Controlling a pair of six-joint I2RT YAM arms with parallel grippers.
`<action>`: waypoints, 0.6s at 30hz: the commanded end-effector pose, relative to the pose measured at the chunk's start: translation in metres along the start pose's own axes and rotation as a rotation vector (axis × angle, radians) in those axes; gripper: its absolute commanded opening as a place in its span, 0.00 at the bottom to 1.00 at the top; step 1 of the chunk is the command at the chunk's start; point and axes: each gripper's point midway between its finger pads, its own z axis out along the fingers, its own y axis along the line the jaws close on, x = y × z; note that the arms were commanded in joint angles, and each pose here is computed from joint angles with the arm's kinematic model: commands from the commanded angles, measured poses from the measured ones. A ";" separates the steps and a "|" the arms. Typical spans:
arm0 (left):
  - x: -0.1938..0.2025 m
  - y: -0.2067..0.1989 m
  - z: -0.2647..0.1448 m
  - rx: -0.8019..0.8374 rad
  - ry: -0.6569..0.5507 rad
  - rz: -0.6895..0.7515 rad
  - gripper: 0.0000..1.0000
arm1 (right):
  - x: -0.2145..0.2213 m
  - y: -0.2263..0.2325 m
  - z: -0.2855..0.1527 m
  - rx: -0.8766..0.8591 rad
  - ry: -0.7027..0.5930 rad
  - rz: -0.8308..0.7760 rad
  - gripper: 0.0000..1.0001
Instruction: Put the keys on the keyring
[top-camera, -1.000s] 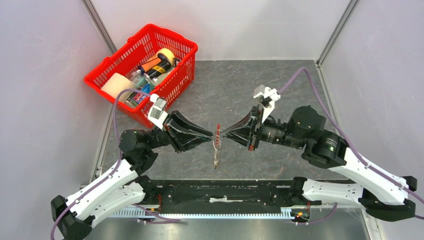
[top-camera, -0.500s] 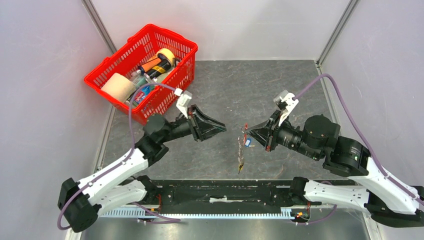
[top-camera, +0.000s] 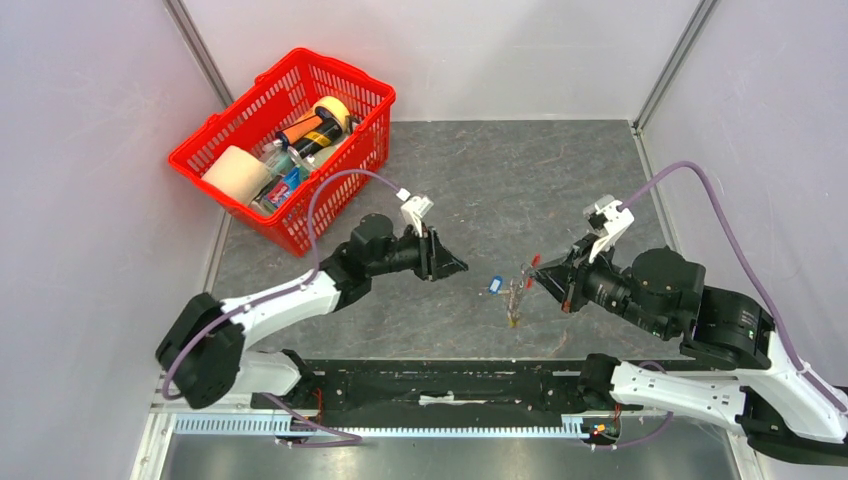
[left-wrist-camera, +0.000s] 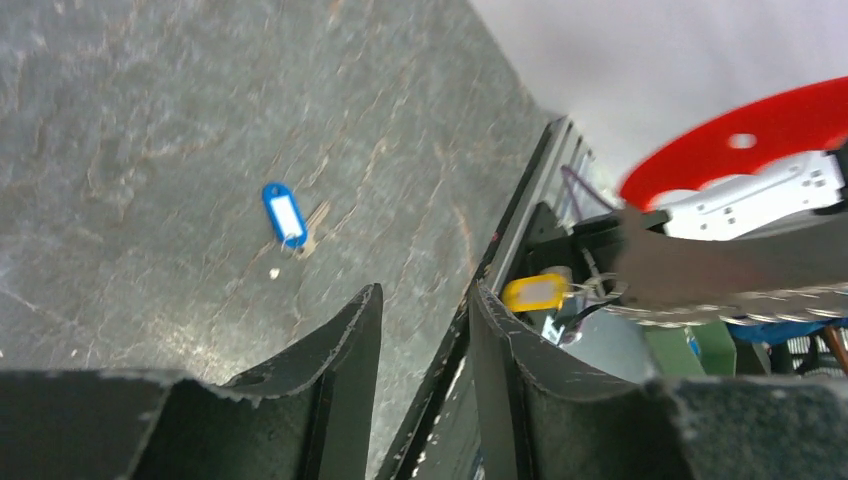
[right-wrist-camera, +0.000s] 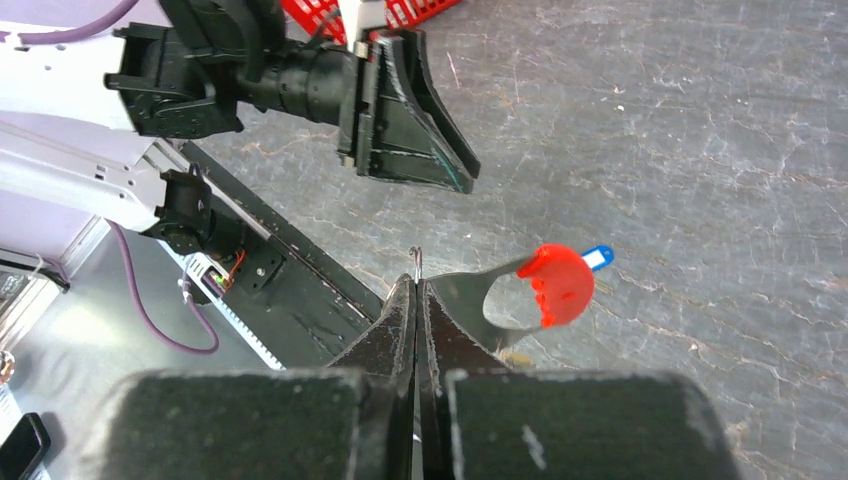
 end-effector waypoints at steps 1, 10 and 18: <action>0.023 0.014 0.021 0.019 0.072 0.043 0.46 | -0.012 -0.002 -0.015 0.003 -0.042 0.043 0.00; 0.061 0.056 0.056 -0.049 0.161 0.014 0.65 | -0.005 0.003 -0.019 -0.031 -0.010 0.062 0.00; 0.078 0.081 0.083 -0.077 0.210 0.020 0.66 | -0.006 0.006 -0.022 -0.050 -0.015 0.065 0.00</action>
